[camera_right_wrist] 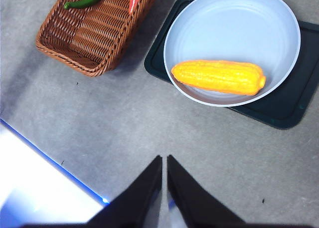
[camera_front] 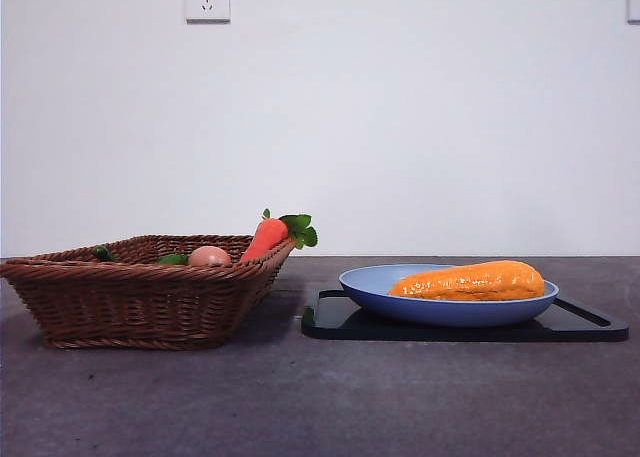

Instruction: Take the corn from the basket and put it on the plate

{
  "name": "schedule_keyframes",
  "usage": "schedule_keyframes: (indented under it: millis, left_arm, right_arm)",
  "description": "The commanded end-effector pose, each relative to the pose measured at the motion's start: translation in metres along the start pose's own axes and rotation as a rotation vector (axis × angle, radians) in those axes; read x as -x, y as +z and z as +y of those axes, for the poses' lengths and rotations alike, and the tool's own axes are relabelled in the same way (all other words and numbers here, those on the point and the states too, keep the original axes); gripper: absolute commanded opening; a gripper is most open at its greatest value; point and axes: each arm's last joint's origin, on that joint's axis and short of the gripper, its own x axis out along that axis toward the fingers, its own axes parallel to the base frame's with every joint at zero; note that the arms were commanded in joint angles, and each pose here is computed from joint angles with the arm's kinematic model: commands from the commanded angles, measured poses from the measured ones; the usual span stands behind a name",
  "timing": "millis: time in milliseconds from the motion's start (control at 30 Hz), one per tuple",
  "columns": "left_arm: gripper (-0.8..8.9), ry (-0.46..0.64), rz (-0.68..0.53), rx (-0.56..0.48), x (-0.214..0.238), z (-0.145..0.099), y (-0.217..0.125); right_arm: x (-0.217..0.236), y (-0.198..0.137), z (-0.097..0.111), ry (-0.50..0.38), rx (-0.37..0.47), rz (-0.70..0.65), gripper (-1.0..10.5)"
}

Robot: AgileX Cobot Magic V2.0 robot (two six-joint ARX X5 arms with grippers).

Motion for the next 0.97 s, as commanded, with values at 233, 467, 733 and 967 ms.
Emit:
schedule_keyframes:
  millis: [233,467,733,967]
  left_arm:
    - [0.04,0.009,-0.009,0.000,0.002,-0.005,-0.036]
    - [0.04,0.009,-0.016,0.006,0.001,-0.007,-0.054]
    - [0.04,0.006,0.006,0.056,-0.003,-0.009,-0.071]
    - [0.04,0.005,0.014,0.077,-0.004,-0.009,-0.074]
  right_arm:
    - [0.001,0.004,0.001,0.002,0.021,-0.012,0.0]
    - [0.001,0.004,0.001,0.002,0.020,-0.012,0.0]
    - [0.001,0.004,0.001,0.002,0.020,-0.012,0.0]
    - [0.001,0.004,0.001,0.002,0.020,-0.012,0.0]
